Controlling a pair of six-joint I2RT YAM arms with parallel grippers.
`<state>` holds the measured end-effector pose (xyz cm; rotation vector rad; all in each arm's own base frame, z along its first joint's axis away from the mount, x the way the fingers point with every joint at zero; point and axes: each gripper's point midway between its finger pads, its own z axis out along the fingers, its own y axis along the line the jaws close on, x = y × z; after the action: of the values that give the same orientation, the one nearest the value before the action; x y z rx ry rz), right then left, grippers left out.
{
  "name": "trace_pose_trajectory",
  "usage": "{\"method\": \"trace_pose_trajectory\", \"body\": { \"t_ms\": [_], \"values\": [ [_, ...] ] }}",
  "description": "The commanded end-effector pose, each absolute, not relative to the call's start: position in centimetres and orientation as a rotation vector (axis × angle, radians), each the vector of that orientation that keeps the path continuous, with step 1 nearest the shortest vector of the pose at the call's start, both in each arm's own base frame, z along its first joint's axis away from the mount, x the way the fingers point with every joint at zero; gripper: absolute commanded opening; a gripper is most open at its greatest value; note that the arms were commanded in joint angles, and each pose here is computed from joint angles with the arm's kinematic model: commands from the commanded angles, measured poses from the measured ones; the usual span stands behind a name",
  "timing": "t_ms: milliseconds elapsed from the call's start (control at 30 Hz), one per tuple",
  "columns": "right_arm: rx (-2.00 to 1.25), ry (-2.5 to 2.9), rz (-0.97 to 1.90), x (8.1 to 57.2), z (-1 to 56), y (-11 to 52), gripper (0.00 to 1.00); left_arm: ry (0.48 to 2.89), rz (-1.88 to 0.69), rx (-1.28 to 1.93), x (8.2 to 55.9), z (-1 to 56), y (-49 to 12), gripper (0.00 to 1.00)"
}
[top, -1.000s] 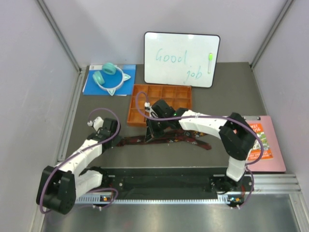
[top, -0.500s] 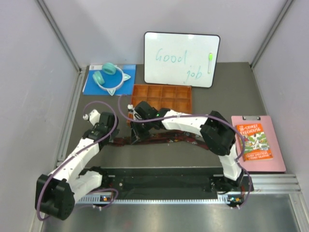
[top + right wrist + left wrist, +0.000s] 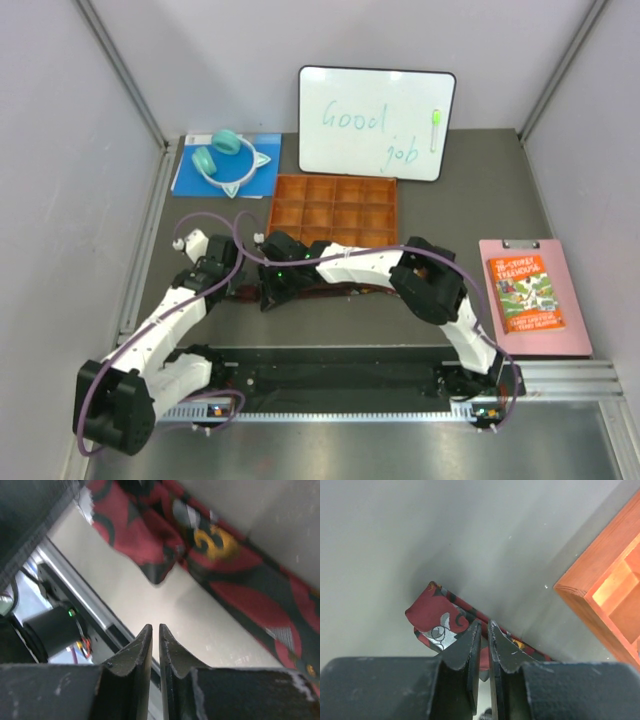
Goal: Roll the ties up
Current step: Roll the tie at the center of the board.
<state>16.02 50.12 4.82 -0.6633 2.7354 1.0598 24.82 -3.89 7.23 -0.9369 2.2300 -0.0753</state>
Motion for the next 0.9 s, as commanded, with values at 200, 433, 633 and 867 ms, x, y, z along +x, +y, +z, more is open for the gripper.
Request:
{"method": "trace_pose_trajectory", "body": {
  "t_ms": [200,433,633,867],
  "values": [
    [-0.637,2.624,1.140,18.0,5.6,55.1,0.10,2.217,-0.041,-0.894,24.9,8.0,-3.3,0.16],
    [-0.637,2.627,1.079,18.8,4.5,55.2,0.10,2.205,-0.009,-0.893,24.6,8.9,-2.7,0.17],
    [-0.643,2.616,1.025,20.3,4.5,54.8,0.10,2.188,0.000,-0.895,24.5,9.9,-2.3,0.17],
    [-0.650,2.613,0.989,21.3,4.3,54.3,0.10,2.161,0.058,-0.959,23.3,10.0,-1.0,0.26]
  ]
}}
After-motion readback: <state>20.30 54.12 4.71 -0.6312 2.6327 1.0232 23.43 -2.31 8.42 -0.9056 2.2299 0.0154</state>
